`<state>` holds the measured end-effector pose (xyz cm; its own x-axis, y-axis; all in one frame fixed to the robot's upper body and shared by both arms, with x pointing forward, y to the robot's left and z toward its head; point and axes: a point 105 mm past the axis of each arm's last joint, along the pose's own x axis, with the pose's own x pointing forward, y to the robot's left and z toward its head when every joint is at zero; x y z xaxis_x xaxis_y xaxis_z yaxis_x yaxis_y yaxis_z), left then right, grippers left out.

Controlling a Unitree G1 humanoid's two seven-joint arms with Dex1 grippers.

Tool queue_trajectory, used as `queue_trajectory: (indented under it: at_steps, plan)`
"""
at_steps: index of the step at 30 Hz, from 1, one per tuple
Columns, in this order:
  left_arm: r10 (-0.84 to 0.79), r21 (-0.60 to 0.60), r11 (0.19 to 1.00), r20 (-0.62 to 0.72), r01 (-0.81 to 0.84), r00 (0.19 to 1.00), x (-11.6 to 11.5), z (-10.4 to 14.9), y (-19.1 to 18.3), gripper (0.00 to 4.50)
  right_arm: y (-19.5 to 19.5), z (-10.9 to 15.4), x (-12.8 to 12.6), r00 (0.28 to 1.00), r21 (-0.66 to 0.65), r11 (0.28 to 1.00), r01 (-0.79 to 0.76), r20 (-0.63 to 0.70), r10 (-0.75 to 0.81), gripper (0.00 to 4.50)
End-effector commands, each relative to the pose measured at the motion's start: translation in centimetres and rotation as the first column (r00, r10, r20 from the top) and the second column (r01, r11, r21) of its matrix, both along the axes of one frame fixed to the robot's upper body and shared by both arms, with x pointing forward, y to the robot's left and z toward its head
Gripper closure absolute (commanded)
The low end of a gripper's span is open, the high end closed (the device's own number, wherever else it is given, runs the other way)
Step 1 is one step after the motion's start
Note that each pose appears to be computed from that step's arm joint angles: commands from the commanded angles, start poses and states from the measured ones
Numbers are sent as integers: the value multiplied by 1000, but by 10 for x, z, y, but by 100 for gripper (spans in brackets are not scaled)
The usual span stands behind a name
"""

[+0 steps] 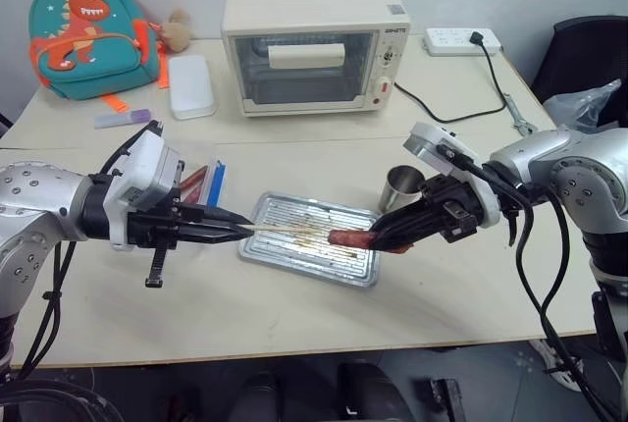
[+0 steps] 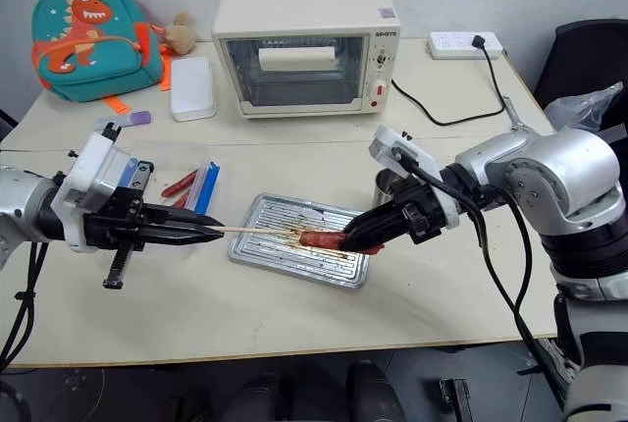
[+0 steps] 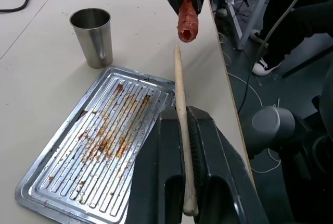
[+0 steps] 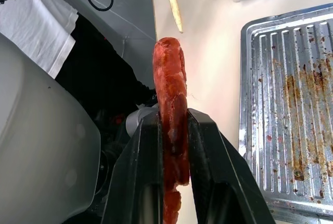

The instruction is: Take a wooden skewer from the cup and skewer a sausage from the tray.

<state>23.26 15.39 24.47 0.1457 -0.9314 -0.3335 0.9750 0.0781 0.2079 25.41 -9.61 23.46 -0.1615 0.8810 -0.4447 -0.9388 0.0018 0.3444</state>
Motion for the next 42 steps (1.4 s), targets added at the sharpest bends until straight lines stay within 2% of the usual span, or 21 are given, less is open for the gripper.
queue_trajectory:
  at_steps: [1, 30, 42]
  plan:
    - [-24, 1, 1000, 47, 24, 999, -4, 7, -5, 450, 1, 12, -3, 999, 29, 999, -17, 30, 16, 394]
    - [-103, -12, 995, 38, 103, 994, -6, 4, -20, 450, 9, 16, -3, 1000, 53, 999, -7, 7, 7, 394]
    - [-151, -28, 988, 54, 153, 987, 0, 4, -35, 450, 17, 24, -11, 999, 81, 996, -41, -13, 42, 394]
